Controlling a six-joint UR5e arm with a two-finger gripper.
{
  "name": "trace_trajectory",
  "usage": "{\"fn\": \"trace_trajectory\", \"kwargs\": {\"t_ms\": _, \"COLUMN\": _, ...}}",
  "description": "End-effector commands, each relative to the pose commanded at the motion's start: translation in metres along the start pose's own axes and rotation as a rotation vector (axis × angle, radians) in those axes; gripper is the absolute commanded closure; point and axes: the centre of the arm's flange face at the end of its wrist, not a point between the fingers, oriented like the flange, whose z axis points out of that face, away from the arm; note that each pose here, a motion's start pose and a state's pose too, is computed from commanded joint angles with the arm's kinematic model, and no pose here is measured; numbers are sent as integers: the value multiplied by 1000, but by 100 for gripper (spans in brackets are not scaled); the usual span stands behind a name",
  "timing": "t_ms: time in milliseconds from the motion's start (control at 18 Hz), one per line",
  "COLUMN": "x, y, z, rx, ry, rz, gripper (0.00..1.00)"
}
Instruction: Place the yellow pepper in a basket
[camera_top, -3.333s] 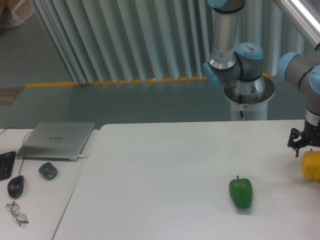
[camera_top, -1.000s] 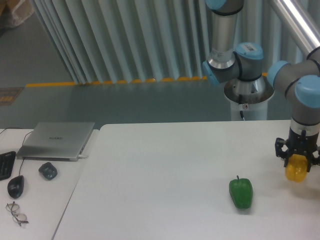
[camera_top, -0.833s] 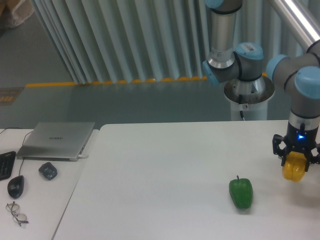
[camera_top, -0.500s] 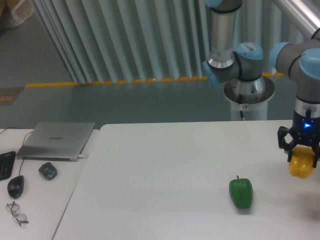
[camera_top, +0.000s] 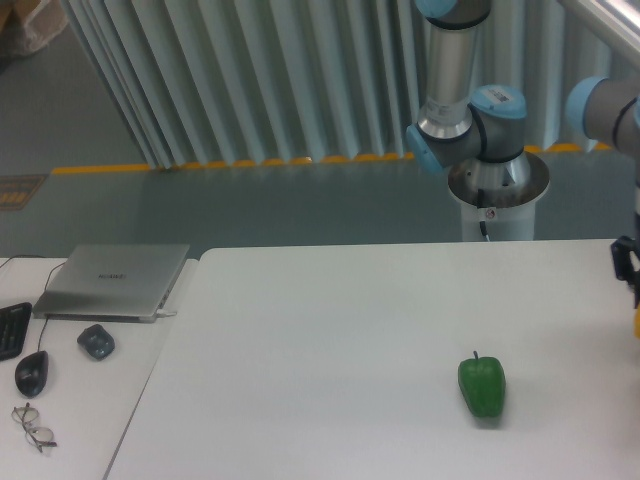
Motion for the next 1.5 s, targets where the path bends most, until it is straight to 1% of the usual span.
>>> {"fn": "trace_trajectory", "kwargs": {"t_ms": 56, "x": -9, "y": 8, "z": 1, "rx": 1, "ry": -17, "rz": 8, "gripper": 66}}
{"fn": "trace_trajectory", "kwargs": {"t_ms": 222, "x": -31, "y": 38, "z": 15, "rx": -7, "ry": -19, "rz": 70, "gripper": 66}}
{"fn": "trace_trajectory", "kwargs": {"t_ms": 278, "x": -38, "y": 54, "z": 21, "rx": -8, "ry": -20, "rz": 88, "gripper": 66}}
{"fn": "trace_trajectory", "kwargs": {"t_ms": 333, "x": -42, "y": 62, "z": 26, "rx": 1, "ry": -19, "rz": 95, "gripper": 66}}
{"fn": "trace_trajectory", "kwargs": {"t_ms": 389, "x": -48, "y": 67, "z": 34, "rx": 17, "ry": -27, "rz": 103, "gripper": 66}}
{"fn": "trace_trajectory", "kwargs": {"t_ms": 500, "x": -57, "y": 66, "z": 55, "rx": 19, "ry": -47, "rz": 104, "gripper": 66}}
{"fn": "trace_trajectory", "kwargs": {"t_ms": 556, "x": -60, "y": 66, "z": 66, "rx": 19, "ry": -53, "rz": 104, "gripper": 63}}
{"fn": "trace_trajectory", "kwargs": {"t_ms": 667, "x": -61, "y": 60, "z": 85, "rx": 21, "ry": -51, "rz": 113, "gripper": 46}}
{"fn": "trace_trajectory", "kwargs": {"t_ms": 722, "x": -60, "y": 59, "z": 87, "rx": 21, "ry": -49, "rz": 114, "gripper": 39}}
{"fn": "trace_trajectory", "kwargs": {"t_ms": 778, "x": -60, "y": 58, "z": 86, "rx": 22, "ry": -51, "rz": 117, "gripper": 29}}
{"fn": "trace_trajectory", "kwargs": {"t_ms": 833, "x": -59, "y": 58, "z": 85, "rx": 22, "ry": -52, "rz": 117, "gripper": 24}}
{"fn": "trace_trajectory", "kwargs": {"t_ms": 889, "x": -58, "y": 58, "z": 85, "rx": 22, "ry": -51, "rz": 117, "gripper": 10}}
{"fn": "trace_trajectory", "kwargs": {"t_ms": 944, "x": -57, "y": 58, "z": 86, "rx": 22, "ry": -46, "rz": 117, "gripper": 0}}
{"fn": "trace_trajectory", "kwargs": {"t_ms": 1167, "x": -56, "y": 57, "z": 79, "rx": 30, "ry": -57, "rz": 122, "gripper": 0}}
{"fn": "trace_trajectory", "kwargs": {"t_ms": 1333, "x": -53, "y": 54, "z": 69, "rx": 70, "ry": -61, "rz": 111, "gripper": 0}}
{"fn": "trace_trajectory", "kwargs": {"t_ms": 1444, "x": -43, "y": 52, "z": 55, "rx": 80, "ry": -67, "rz": 142, "gripper": 0}}
{"fn": "trace_trajectory", "kwargs": {"t_ms": 1500, "x": -35, "y": 47, "z": 52, "rx": 88, "ry": -55, "rz": 160, "gripper": 0}}
